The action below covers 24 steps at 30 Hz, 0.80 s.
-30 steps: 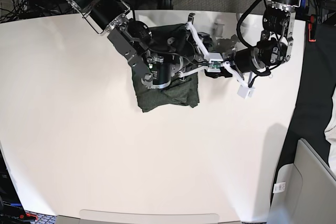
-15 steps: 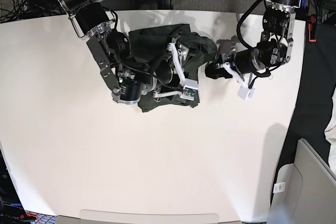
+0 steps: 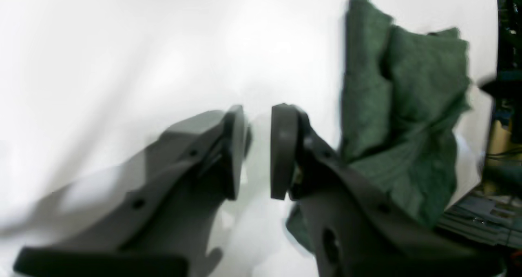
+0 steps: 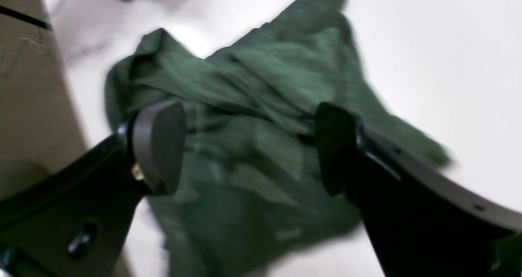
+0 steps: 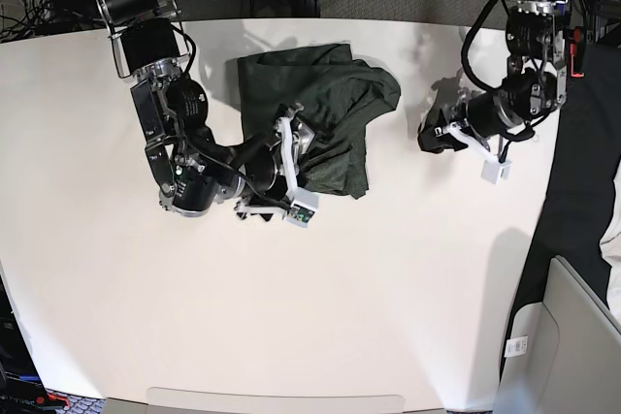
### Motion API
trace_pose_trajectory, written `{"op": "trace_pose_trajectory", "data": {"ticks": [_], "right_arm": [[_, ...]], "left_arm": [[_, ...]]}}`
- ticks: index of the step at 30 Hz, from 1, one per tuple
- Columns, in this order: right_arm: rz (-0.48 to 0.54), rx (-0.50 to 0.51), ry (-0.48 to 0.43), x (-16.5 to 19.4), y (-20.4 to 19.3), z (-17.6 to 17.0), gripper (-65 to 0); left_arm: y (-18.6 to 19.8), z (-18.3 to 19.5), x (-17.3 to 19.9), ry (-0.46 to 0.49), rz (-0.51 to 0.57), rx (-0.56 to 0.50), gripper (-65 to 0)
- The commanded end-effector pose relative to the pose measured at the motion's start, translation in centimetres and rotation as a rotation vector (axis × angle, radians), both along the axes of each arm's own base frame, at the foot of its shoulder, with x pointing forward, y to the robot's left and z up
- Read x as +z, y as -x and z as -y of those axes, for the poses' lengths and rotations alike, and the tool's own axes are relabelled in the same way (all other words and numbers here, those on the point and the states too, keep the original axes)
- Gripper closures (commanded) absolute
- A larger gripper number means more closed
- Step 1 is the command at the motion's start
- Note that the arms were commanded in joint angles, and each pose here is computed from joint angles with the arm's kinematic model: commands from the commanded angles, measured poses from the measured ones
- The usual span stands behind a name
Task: Fold the T-shirt properly
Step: 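Release the left gripper and pull the shirt edge with the right gripper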
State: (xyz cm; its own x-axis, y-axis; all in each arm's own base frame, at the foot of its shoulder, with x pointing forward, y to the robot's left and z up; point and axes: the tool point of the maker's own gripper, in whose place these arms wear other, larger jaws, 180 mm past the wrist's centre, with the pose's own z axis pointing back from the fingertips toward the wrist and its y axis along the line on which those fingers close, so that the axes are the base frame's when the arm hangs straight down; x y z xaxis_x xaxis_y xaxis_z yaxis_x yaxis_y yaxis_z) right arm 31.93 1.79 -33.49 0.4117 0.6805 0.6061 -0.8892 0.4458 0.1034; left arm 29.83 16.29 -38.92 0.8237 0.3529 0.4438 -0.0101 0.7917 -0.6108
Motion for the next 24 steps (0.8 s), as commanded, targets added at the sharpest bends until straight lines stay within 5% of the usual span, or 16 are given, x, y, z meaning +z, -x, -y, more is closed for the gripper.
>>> {"op": "trace_pose_trajectory", "data": {"ticks": [1,9,12,17,24], "right_arm": [[0.054,0.007,-0.022,1.5,-1.0,-0.4,-48.6],[0.086,-0.012,0.035,1.7,-3.0,-1.5,-17.0],[0.132,0.026,0.068,2.6,-3.7,-2.5,-10.3],[0.163,0.097,0.135,2.8,-4.4,-3.4,-14.8],[0.238,0.155,0.244,3.7,-5.8,-3.8,-30.7]], "left_arm": [[-0.9,0.3,2.4,0.005,0.080,-0.018,-12.2],[1.5,2.5,4.7,-0.008,0.146,-0.089,-12.2],[2.1,3.0,5.1,-0.010,0.158,-0.105,-12.2],[3.1,3.4,5.4,-0.011,0.160,-0.120,-12.1],[3.4,3.5,5.1,-0.011,0.150,-0.121,-12.1]]}}
